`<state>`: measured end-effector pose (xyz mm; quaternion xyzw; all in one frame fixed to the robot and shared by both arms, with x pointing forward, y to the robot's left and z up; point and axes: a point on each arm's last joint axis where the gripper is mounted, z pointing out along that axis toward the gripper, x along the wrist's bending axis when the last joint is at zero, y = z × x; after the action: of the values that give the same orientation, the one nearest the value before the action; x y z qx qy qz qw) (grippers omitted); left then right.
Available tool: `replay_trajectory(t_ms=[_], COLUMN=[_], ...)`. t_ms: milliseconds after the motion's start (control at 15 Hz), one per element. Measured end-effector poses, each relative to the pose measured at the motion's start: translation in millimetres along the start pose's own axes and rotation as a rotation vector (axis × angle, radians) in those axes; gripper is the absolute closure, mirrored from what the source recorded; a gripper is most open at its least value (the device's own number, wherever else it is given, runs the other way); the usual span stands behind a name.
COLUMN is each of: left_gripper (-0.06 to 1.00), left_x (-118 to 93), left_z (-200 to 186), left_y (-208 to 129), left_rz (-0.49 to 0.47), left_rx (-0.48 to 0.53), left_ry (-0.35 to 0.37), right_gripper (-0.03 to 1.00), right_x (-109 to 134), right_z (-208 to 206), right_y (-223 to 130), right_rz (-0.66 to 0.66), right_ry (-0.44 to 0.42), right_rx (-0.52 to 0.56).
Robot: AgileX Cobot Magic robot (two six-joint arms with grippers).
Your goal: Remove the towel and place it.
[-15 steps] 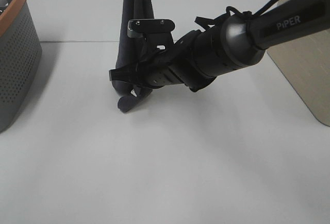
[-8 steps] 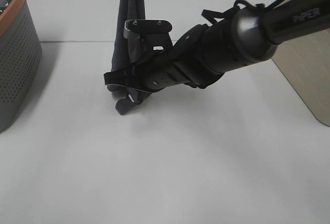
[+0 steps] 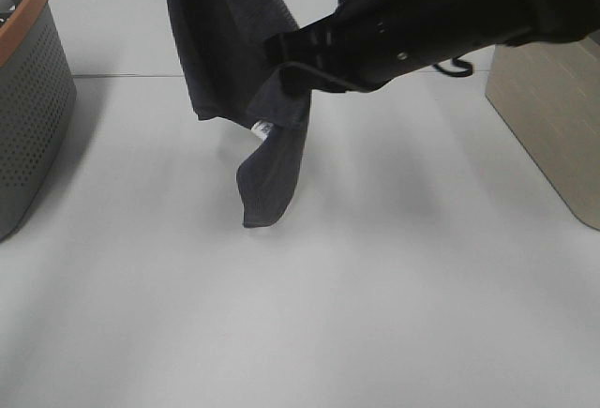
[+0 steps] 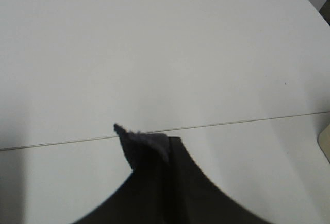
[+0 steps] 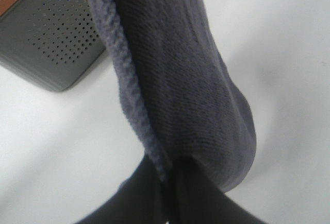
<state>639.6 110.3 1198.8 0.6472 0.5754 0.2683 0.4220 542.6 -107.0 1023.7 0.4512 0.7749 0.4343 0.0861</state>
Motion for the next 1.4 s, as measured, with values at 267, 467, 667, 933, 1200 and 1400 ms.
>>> replay_trajectory(t_ms=[267,467,667,933,1200,1400], left_gripper=[0.94,0.94,0.94,0.94,0.94,0.94], left_x=[10,22,28,32,36,37], left_z=[2,4,17,52,55,63], left_y=[4,8,-2,-43,-59,-68], left_rz=[-0.102,-0.19,-0.253,-0.447,-0.453,-0.408], left_rx=[-0.001,-0.003,0.008,-0.046,-0.233,-0.271], left_ry=[-0.048,-0.082,-0.078,-0.119,-0.208,-0.22], right_gripper=[0.95,0.95,0.95,0.95,0.95,0.95], right_x=[-32,-41,-45,-66,-83,-92], right_z=[-40,-65,-84,-80,-51,-29], right_y=[21,56,83,90,91,90], right_rz=[-0.136,-0.386,-0.594,-0.84,-0.915,-0.933], right_ry=[0.016,-0.086,-0.221,-0.392,-0.454,-0.469], right_rx=[0.082,0.123,0.124,0.219,0.193,0.146])
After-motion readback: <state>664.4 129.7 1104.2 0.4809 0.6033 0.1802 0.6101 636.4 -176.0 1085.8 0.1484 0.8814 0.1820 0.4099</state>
